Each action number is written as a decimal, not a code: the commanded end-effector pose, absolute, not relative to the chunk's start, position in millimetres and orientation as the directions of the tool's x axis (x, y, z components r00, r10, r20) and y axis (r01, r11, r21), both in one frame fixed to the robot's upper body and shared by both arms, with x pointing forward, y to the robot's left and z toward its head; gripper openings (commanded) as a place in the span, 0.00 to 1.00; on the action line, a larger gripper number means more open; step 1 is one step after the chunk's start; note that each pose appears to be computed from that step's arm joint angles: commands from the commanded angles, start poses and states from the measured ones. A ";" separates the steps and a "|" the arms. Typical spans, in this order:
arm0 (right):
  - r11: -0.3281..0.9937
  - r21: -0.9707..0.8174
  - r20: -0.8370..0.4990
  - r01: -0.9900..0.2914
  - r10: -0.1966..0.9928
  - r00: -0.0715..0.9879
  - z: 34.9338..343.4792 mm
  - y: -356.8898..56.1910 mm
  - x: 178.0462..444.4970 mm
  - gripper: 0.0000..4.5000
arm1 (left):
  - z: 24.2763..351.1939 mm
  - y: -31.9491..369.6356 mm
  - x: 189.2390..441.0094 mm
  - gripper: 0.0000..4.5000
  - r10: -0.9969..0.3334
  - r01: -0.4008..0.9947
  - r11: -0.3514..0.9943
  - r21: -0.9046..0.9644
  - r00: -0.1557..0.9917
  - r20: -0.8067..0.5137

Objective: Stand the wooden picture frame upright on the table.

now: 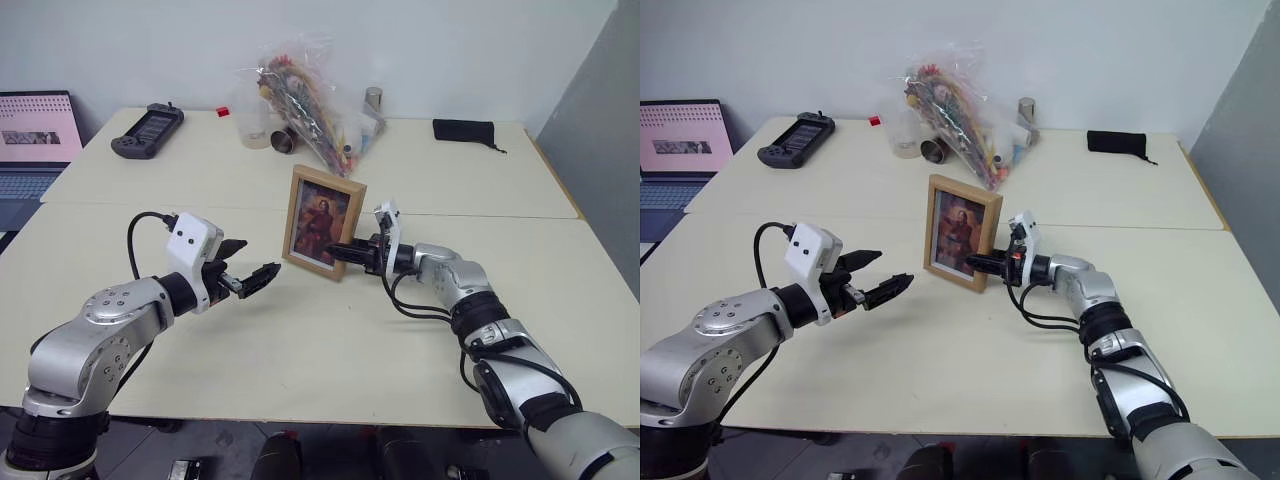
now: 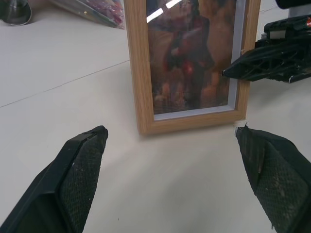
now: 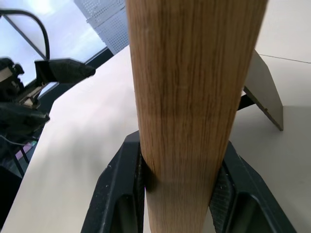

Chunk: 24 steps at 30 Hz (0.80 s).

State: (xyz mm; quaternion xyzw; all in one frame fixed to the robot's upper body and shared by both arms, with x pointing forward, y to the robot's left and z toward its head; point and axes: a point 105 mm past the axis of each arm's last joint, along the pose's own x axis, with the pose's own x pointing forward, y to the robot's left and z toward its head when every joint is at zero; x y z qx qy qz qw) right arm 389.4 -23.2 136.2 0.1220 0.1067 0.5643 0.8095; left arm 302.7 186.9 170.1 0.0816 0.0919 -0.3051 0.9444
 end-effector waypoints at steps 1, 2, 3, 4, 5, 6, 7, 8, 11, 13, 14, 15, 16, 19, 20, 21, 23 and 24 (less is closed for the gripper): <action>0.330 0.273 -0.048 -0.904 0.943 0.330 137.4 -25.5 388.6 0.48 | 187.5 191.0 302.4 1.00 -0.552 0.577 0.802 0.153 0.814 -0.179; 0.332 0.262 -0.058 -0.906 0.943 0.329 135.4 -26.8 387.9 0.55 | 188.0 191.5 302.9 1.00 -0.551 0.577 0.802 0.155 0.815 -0.178; 0.337 0.241 -0.072 -0.910 0.941 0.330 132.2 -28.8 386.6 0.59 | 188.4 192.5 304.3 1.00 -0.549 0.574 0.804 0.158 0.817 -0.177; 0.340 0.226 -0.080 -0.913 0.941 0.330 130.2 -30.1 385.7 0.66 | 188.7 193.2 305.2 1.00 -0.547 0.572 0.804 0.160 0.818 -0.177; 0.339 0.205 -0.091 -0.918 0.941 0.327 128.1 -32.2 383.6 0.69 | 188.5 193.5 305.9 1.00 -0.548 0.573 0.803 0.161 0.818 -0.178; 0.340 0.190 -0.097 -0.921 0.940 0.327 126.8 -34.2 382.0 0.76 | 188.3 193.6 306.6 1.00 -0.549 0.575 0.802 0.164 0.816 -0.180; 0.341 0.181 -0.099 -0.922 0.940 0.328 126.5 -36.8 380.4 0.80 | 188.5 193.6 307.7 1.00 -0.550 0.576 0.800 0.166 0.815 -0.181; 0.343 0.171 -0.103 -0.924 0.938 0.330 126.5 -39.4 379.2 0.84 | 189.1 193.9 309.3 1.00 -0.551 0.577 0.799 0.166 0.815 -0.181; 0.363 0.131 -0.116 -0.922 0.930 0.350 129.1 -57.3 372.9 0.99 | 194.2 195.1 314.8 1.00 -0.558 0.583 0.793 0.174 0.811 -0.176; 0.388 0.086 -0.141 -0.918 0.917 0.374 131.6 -77.3 366.2 0.99 | 197.3 197.4 318.9 1.00 -0.561 0.586 0.793 0.169 0.809 -0.176; 0.400 0.061 -0.156 -0.914 0.909 0.387 133.6 -87.9 362.3 0.99 | 198.8 199.1 321.0 1.00 -0.561 0.586 0.793 0.168 0.809 -0.176; 0.411 0.030 -0.171 -0.911 0.900 0.400 136.1 -96.8 358.4 0.99 | 200.2 200.8 322.8 1.00 -0.561 0.586 0.793 0.164 0.809 -0.175; 0.425 0.003 -0.181 -0.905 0.891 0.417 140.5 -105.7 354.0 0.99 | 202.2 203.2 324.8 1.00 -0.562 0.586 0.794 0.162 0.809 -0.173; 0.447 -0.052 -0.198 -0.893 0.872 0.448 159.6 -126.3 336.9 0.99 | 208.9 211.6 330.8 1.00 -0.565 0.587 0.798 0.138 0.808 -0.167; 0.442 -0.071 -0.211 -0.894 0.870 0.446 163.5 -128.9 331.2 0.99 | 210.6 213.9 332.3 1.00 -0.569 0.589 0.798 0.128 0.806 -0.166; 0.436 -0.069 -0.207 -0.897 0.874 0.440 170.9 -129.3 323.6 0.99 | 211.7 216.8 334.8 1.00 -0.572 0.592 0.797 0.117 0.803 -0.170; 0.436 -0.055 -0.196 -0.898 0.878 0.438 180.3 -127.8 314.4 0.99 | 212.5 219.7 337.4 1.00 -0.580 0.601 0.793 0.102 0.795 -0.176; 0.444 -0.059 -0.178 -0.894 0.877 0.447 186.8 -124.7 311.5 0.99 | 212.6 220.6 338.2 1.00 -0.589 0.611 0.786 0.097 0.787 -0.183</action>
